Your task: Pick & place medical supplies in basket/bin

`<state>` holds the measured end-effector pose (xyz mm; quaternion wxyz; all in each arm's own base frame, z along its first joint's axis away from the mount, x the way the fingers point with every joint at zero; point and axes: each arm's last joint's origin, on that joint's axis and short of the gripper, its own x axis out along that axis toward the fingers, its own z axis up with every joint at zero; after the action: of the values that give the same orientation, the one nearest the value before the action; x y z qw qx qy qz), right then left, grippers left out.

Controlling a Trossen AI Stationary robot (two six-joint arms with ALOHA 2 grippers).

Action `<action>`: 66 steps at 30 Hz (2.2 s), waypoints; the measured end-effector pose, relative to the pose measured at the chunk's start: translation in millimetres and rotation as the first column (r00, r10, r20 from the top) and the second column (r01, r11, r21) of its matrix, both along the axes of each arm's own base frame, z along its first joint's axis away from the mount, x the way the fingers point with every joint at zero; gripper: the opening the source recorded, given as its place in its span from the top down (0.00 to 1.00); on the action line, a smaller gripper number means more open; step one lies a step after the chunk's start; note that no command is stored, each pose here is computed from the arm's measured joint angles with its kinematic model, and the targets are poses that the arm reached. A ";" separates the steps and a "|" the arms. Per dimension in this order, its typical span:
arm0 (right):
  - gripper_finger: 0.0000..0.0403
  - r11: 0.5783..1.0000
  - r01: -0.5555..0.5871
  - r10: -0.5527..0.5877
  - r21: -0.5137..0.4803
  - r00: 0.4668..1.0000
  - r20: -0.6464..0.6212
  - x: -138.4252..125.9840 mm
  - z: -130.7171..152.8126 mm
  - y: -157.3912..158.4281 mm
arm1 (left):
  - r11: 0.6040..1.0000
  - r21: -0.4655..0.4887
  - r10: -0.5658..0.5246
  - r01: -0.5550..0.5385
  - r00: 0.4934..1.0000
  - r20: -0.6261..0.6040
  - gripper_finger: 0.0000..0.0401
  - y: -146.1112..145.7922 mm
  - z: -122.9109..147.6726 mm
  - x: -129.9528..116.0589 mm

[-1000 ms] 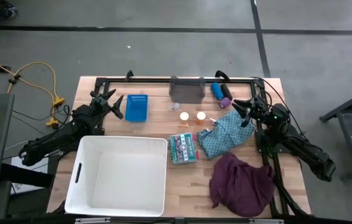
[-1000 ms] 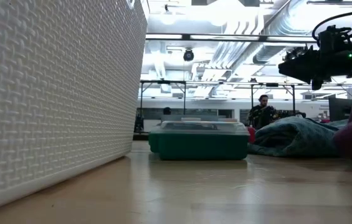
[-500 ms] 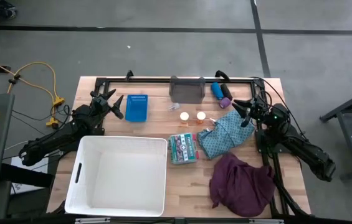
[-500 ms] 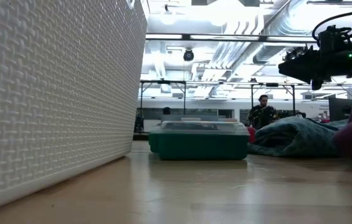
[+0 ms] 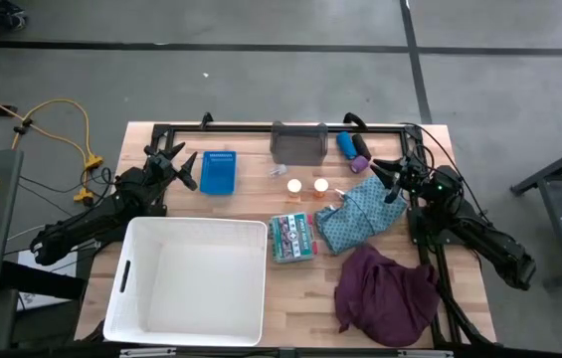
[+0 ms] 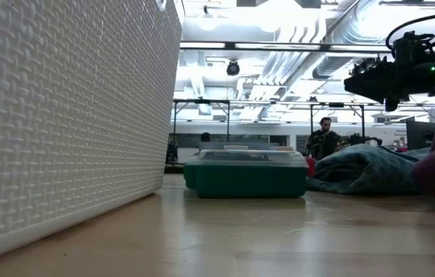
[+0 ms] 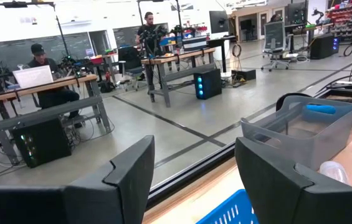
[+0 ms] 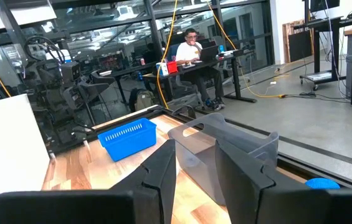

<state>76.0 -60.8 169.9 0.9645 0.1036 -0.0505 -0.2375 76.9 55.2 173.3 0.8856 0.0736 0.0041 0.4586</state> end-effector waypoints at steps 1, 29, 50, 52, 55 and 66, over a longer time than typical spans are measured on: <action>0.75 1.000 0.000 0.000 0.000 1.000 0.000 0.0 0.1 0.0 | 1.000 0.000 0.000 0.000 1.000 0.000 0.46 0.0 0.0 0.0; 0.75 0.998 -0.005 0.002 0.067 0.999 0.036 0.0 0.0 0.0 | 1.000 0.000 -0.003 0.003 1.000 -0.001 0.46 0.0 0.0 0.1; 0.75 0.999 -0.021 0.017 0.048 0.997 0.069 -0.9 14.2 1.4 | 1.000 0.000 0.001 -0.001 1.000 0.000 0.46 0.0 0.0 0.0; 0.75 0.999 -0.009 0.007 0.032 0.997 0.072 -1.1 20.8 1.3 | 1.000 0.000 0.001 -0.001 1.000 0.000 0.46 0.0 0.0 0.0; 0.75 0.999 0.002 -0.004 0.036 0.998 0.062 -0.6 27.9 0.3 | 1.000 0.000 0.001 -0.001 1.000 -0.001 0.46 0.0 0.0 0.0; 0.75 0.998 0.005 -0.007 0.060 0.999 0.036 7.9 64.3 -7.6 | 1.000 0.000 0.000 0.000 1.000 0.000 0.46 0.0 0.0 0.0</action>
<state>83.9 -68.5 234.2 0.9592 0.1363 -0.0609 -0.2399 76.9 55.2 173.3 0.8855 0.0735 0.0042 0.4587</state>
